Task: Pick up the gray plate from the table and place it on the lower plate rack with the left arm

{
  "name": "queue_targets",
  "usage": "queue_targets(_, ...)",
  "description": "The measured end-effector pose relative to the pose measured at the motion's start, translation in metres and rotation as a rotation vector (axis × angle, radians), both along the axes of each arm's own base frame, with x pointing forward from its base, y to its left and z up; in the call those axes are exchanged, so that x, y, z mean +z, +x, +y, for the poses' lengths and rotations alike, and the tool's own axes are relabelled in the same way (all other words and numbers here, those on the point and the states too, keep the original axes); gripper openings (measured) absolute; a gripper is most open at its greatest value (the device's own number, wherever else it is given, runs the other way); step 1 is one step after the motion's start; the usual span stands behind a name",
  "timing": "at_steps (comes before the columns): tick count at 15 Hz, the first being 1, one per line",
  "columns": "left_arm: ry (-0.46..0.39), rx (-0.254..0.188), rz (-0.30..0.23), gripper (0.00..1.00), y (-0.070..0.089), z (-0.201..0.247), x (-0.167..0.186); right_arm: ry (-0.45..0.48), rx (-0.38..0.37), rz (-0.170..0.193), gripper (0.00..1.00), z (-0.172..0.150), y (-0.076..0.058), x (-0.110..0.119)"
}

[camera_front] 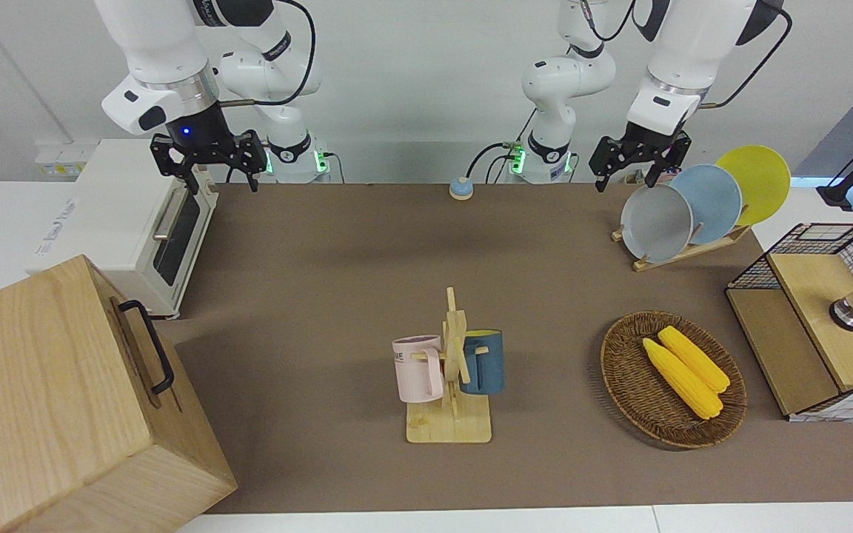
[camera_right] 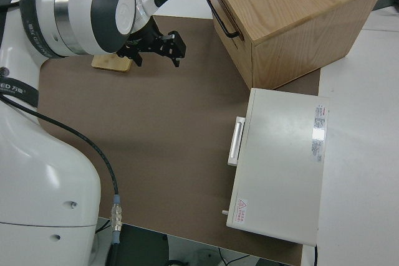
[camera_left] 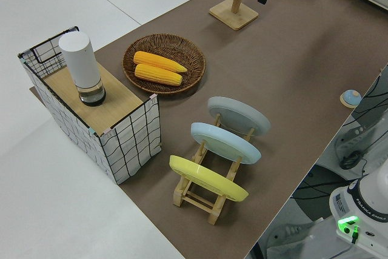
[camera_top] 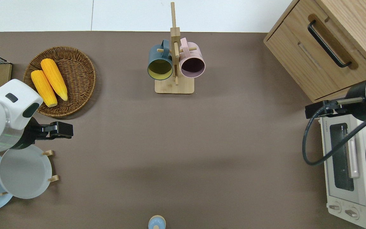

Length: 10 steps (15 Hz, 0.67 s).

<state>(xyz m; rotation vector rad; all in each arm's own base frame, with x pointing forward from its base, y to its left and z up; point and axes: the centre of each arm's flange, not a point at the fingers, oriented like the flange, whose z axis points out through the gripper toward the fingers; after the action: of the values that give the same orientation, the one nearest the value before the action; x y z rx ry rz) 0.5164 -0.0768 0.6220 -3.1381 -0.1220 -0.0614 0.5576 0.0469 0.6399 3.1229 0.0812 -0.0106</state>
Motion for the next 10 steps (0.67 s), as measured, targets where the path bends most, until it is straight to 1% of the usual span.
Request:
queue_targets(4,0.001,-0.025,-0.008,1.0,-0.0005,-0.006,0.0036,0.0,0.0,0.0,0.99,0.0,0.0,0.0)
queue_targets(6,0.002,-0.084,-0.011,1.0,-0.0014,-0.011,0.0055,0.0,0.0,0.0,0.99,0.0,0.0,0.0)
queue_targets(7,0.003,-0.107,-0.004,1.0,-0.0027,-0.0122,0.0055,0.0,0.0,0.0,0.99,0.0,0.0,0.0)
queue_targets(8,0.001,-0.118,0.003,1.0,-0.0036,-0.0112,0.0053,0.0,0.0,0.0,0.99,0.0,0.0,0.0)
queue_targets(10,-0.004,-0.125,0.015,1.0,-0.0048,-0.0059,0.0052,0.0,0.0,0.0,0.99,0.0,0.0,0.0)
